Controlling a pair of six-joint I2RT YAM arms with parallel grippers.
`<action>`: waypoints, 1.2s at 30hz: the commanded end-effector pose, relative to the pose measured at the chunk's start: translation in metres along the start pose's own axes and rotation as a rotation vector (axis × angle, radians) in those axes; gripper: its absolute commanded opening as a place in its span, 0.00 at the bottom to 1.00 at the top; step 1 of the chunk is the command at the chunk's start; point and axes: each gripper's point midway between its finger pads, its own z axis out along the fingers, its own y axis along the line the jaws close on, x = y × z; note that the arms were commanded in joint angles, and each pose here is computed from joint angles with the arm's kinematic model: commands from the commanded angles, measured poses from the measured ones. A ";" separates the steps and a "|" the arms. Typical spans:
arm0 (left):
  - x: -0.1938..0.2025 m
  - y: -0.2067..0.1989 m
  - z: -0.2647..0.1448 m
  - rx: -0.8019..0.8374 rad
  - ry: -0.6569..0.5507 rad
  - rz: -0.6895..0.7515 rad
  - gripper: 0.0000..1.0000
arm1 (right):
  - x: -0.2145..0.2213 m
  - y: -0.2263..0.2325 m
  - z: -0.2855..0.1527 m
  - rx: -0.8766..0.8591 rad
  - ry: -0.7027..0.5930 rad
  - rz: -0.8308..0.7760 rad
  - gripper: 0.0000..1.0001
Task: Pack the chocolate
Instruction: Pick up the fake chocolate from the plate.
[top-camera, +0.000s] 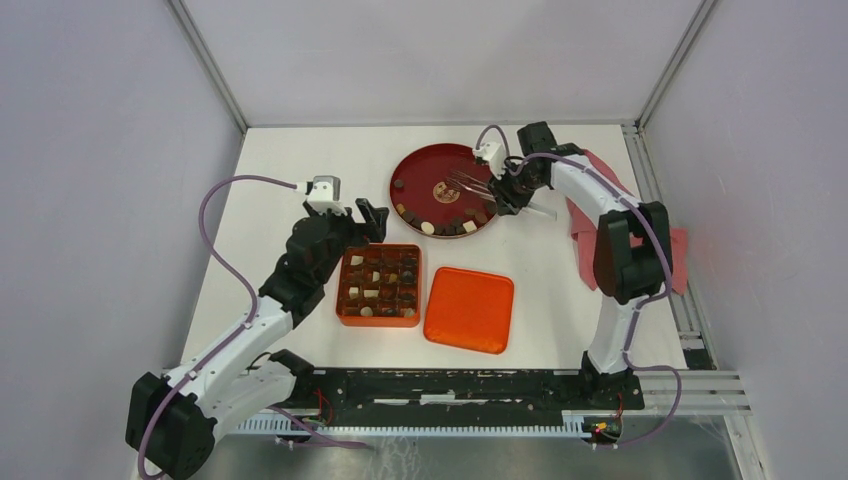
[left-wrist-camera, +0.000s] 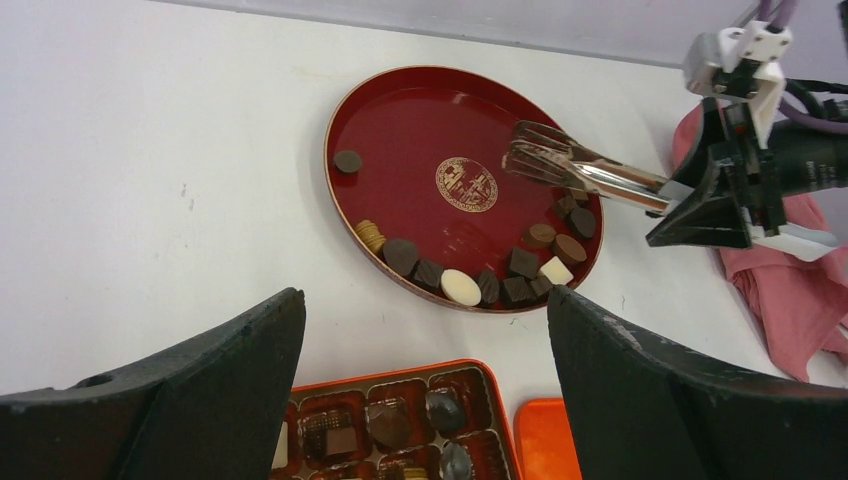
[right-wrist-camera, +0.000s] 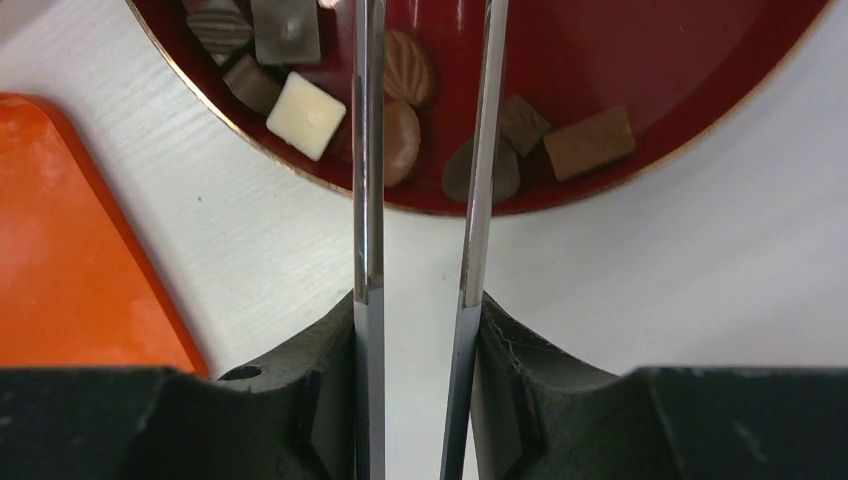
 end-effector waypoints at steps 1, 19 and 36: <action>-0.026 -0.006 0.002 0.006 -0.068 0.026 0.95 | -0.055 0.004 0.015 -0.038 -0.088 -0.084 0.41; -0.026 -0.003 -0.001 -0.002 -0.079 0.017 0.95 | -0.088 0.019 0.087 -0.049 -0.028 -0.062 0.43; -0.026 -0.003 0.000 -0.002 -0.078 0.016 0.95 | -0.092 0.017 0.111 -0.050 -0.007 -0.067 0.47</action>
